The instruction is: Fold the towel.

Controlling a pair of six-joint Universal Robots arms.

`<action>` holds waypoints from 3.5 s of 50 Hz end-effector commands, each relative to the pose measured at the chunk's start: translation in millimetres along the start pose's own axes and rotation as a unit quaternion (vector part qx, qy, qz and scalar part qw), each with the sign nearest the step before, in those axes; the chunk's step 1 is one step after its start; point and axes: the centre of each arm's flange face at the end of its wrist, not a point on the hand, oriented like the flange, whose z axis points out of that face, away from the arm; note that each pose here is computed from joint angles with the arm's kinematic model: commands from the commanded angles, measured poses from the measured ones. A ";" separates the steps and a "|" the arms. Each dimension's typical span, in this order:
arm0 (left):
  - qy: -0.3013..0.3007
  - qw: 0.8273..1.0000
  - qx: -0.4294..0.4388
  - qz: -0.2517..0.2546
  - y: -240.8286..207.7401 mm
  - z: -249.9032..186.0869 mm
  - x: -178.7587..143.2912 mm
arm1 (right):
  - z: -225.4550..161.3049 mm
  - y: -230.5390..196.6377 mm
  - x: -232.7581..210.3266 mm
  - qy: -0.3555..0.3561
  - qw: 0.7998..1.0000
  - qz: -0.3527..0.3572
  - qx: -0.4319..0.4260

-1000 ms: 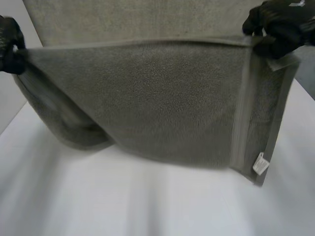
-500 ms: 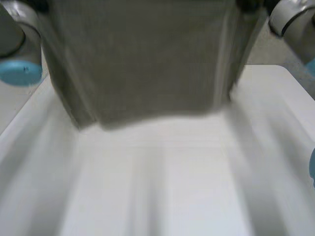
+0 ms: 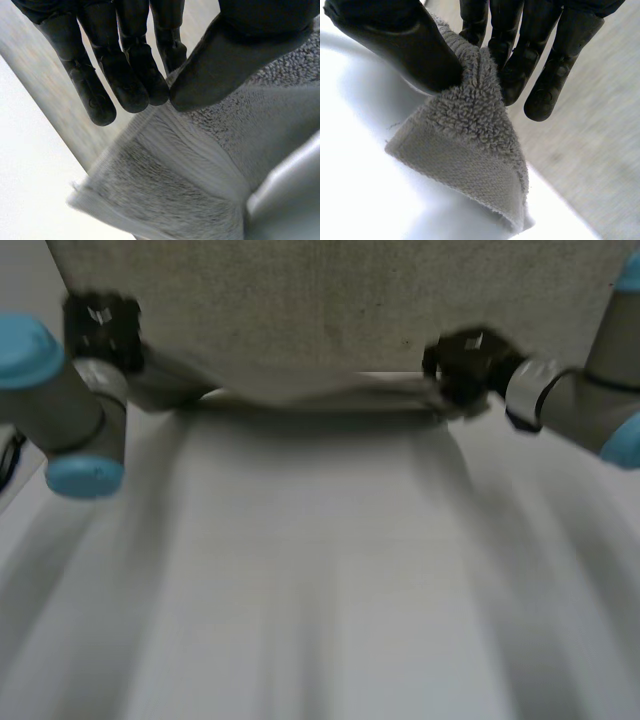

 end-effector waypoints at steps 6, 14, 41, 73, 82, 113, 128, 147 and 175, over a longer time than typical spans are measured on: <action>0.068 0.987 -0.114 0.093 108.0 -52.9 36.6 | -1.1 94.7 -40.6 -0.065 0.989 -0.007 -0.132; 0.052 0.991 -0.085 0.091 61.6 -63.2 14.8 | -44.5 21.3 -31.0 -0.046 0.995 -0.009 -0.085; 0.046 0.996 0.008 0.079 -26.9 -131.7 -36.2 | -134.4 -9.6 -13.2 -0.048 0.993 0.017 -0.106; 0.113 0.981 -0.123 0.101 92.4 -39.6 21.9 | -5.8 99.9 7.5 -0.029 0.989 0.066 -0.131; 0.063 0.978 -0.138 0.146 88.7 -35.5 10.9 | -1.9 64.3 30.7 0.019 0.992 0.090 -0.081; 0.045 0.983 -0.175 0.042 40.5 -128.3 -16.7 | -111.4 110.7 -38.4 0.032 0.988 0.086 -0.127; 0.057 0.986 -0.159 0.018 46.1 -132.6 -13.2 | -101.0 142.2 -41.5 0.036 0.989 0.060 -0.131; 0.055 0.985 -0.164 0.018 49.2 -133.3 -14.4 | -114.0 160.7 16.1 0.101 0.980 0.054 -0.164; 0.050 0.985 -0.163 0.018 47.8 -133.3 -15.4 | -67.1 -26.2 -72.2 -0.024 0.996 -0.086 -0.025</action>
